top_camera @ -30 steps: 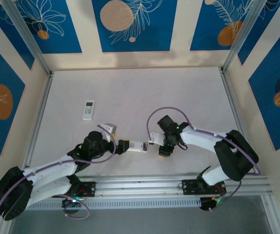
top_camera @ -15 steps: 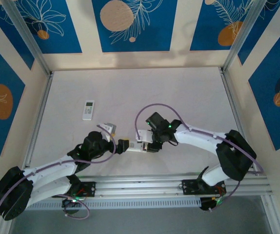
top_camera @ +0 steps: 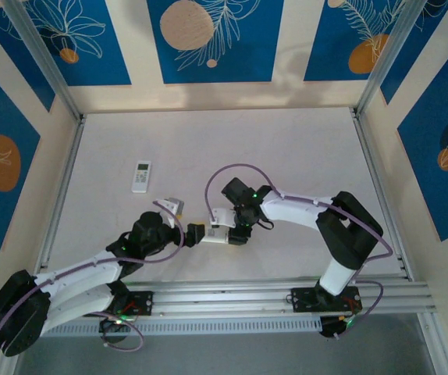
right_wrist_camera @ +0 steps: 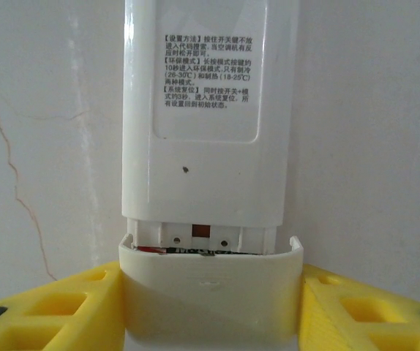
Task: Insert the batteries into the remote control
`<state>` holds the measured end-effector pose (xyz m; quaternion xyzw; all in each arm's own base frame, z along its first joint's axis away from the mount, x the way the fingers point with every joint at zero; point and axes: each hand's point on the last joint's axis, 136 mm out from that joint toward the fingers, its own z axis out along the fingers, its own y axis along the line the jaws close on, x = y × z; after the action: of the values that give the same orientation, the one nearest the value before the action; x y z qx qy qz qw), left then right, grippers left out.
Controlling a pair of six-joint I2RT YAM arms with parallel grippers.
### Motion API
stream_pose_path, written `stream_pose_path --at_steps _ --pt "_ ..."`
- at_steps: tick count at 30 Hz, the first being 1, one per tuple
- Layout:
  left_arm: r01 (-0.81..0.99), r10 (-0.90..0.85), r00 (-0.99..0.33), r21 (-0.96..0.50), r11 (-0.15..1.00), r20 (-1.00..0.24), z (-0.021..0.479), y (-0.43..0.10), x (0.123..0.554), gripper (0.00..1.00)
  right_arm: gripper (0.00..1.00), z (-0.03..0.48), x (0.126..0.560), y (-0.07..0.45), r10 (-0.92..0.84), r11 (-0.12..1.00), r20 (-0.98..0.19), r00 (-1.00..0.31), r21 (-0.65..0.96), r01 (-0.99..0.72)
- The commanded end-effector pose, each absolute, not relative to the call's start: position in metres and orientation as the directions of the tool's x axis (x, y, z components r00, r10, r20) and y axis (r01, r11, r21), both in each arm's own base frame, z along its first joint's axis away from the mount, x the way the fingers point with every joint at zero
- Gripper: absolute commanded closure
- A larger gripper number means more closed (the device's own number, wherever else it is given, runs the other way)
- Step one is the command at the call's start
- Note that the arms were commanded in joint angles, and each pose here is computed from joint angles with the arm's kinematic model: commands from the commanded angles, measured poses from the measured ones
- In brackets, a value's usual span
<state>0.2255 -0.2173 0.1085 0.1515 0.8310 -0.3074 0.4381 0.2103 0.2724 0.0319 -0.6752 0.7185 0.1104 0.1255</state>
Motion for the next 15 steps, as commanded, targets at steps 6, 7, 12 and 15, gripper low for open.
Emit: stream_pose_path --at_steps 6,7,12,15 --pt "0.525 0.003 -0.553 -0.346 0.778 -0.833 0.106 -0.213 0.225 0.00 0.45 0.027 0.194 0.276 -0.951 0.093 -0.284 -0.123 0.115 -0.989" --pt "0.525 0.004 -0.553 -0.346 0.778 -0.833 0.106 -0.214 0.225 0.00 0.44 0.028 0.193 0.277 -0.950 0.095 -0.286 -0.127 0.124 -0.988" --pt "0.524 0.000 -0.555 -0.349 0.777 -0.832 0.105 -0.214 0.225 0.00 0.41 0.030 0.190 0.277 -0.949 0.110 -0.279 -0.146 0.141 -0.984" --pt "0.522 0.000 -0.555 -0.348 0.779 -0.832 0.105 -0.213 0.226 0.00 0.37 0.031 0.190 0.277 -0.950 0.111 -0.275 -0.146 0.141 -0.984"
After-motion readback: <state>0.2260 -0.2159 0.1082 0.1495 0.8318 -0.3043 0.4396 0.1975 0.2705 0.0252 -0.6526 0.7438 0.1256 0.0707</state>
